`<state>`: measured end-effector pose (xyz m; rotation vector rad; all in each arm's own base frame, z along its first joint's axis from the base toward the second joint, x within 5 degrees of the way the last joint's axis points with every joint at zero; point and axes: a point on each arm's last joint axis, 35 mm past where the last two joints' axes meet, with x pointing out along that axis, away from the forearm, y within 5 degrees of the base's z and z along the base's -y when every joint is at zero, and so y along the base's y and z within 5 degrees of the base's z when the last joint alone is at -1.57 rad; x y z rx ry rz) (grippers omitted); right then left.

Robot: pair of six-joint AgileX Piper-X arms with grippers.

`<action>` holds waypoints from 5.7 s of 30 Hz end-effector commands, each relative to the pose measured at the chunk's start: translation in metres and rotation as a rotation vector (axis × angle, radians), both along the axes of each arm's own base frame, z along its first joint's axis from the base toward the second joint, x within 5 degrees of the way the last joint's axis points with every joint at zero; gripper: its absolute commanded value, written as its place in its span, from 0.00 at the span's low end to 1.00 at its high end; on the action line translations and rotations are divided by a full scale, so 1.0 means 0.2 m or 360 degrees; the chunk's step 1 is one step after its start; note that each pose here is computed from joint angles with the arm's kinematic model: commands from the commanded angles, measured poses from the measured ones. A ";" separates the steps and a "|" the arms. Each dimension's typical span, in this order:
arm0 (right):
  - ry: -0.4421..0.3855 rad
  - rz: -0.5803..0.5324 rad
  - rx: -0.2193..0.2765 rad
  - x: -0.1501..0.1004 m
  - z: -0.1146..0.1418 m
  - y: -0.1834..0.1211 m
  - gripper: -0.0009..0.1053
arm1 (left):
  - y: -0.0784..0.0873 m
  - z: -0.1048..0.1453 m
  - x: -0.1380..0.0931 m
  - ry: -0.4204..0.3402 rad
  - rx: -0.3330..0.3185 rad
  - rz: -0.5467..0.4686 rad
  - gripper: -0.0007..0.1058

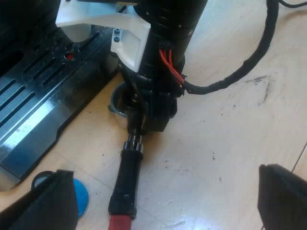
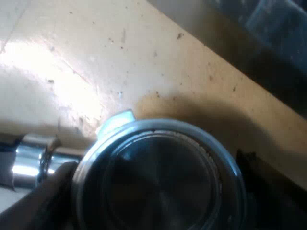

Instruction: Put the handle in the coffee machine

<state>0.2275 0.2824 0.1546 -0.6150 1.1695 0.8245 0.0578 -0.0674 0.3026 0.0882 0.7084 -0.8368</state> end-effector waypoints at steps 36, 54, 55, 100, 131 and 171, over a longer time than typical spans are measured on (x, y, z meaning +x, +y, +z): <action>0.0019 -0.0159 -0.0019 -0.07 0.28 -0.10 0.01 | 0.00 0.02 0.00 -0.0017 -0.0041 -0.0002 0.73; -0.0035 -0.0280 0.0003 -0.11 0.42 -0.16 0.01 | -0.09 -0.04 0.04 0.0013 0.0130 -0.0449 0.73; -0.0037 -0.0280 0.0006 -0.12 0.43 -0.17 0.01 | -0.09 -0.05 0.04 0.0022 0.0138 -0.0453 0.73; -0.0082 -0.0202 0.0050 -0.25 0.69 -0.33 0.01 | -0.23 -0.40 0.28 0.0138 0.0167 -0.0733 0.67; -0.0080 -0.0212 0.0052 -0.25 0.69 -0.33 0.01 | -0.29 -0.41 0.35 0.0000 0.0128 -0.0708 0.48; -0.0096 -0.0212 0.0074 -0.25 0.69 -0.33 0.82 | -0.29 -0.41 0.35 0.0002 0.0131 -0.0706 0.01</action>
